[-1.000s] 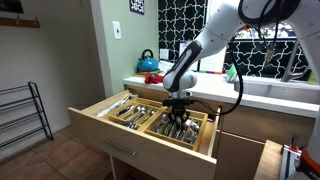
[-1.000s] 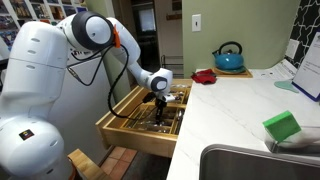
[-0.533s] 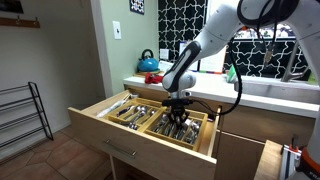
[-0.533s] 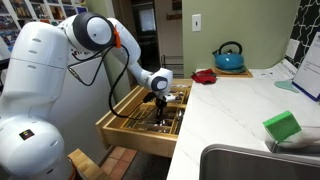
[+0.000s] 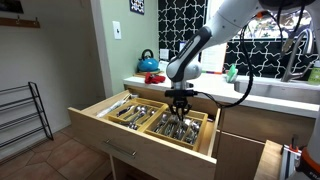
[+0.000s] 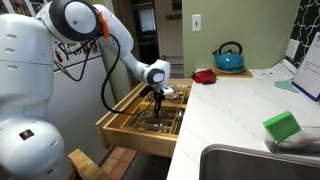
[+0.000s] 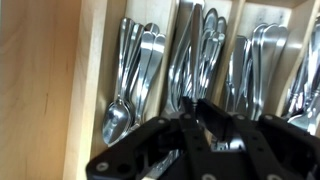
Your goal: Remove the folk from the open drawer second position to the right and put it on the cupboard
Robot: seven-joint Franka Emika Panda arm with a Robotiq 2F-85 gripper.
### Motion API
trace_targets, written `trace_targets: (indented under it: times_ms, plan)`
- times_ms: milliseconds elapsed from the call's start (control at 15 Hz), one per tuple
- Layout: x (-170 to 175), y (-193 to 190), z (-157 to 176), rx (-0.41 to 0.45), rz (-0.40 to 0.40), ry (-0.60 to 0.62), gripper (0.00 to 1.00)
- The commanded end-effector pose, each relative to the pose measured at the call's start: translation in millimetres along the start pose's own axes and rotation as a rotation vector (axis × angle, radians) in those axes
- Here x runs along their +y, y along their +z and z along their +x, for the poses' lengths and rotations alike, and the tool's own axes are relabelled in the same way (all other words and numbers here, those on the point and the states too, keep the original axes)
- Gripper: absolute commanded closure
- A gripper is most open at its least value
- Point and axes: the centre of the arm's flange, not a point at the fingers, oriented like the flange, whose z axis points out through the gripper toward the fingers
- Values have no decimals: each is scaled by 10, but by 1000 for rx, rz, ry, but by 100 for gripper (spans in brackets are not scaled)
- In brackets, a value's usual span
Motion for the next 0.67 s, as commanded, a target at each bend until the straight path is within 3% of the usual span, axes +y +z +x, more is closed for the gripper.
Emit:
trace_targets:
  times_ms: [0, 600]
  plan:
    - [385, -496, -119, 4, 48, -15, 94]
    - [1120, -2125, 26, -77, 121, 104, 96]
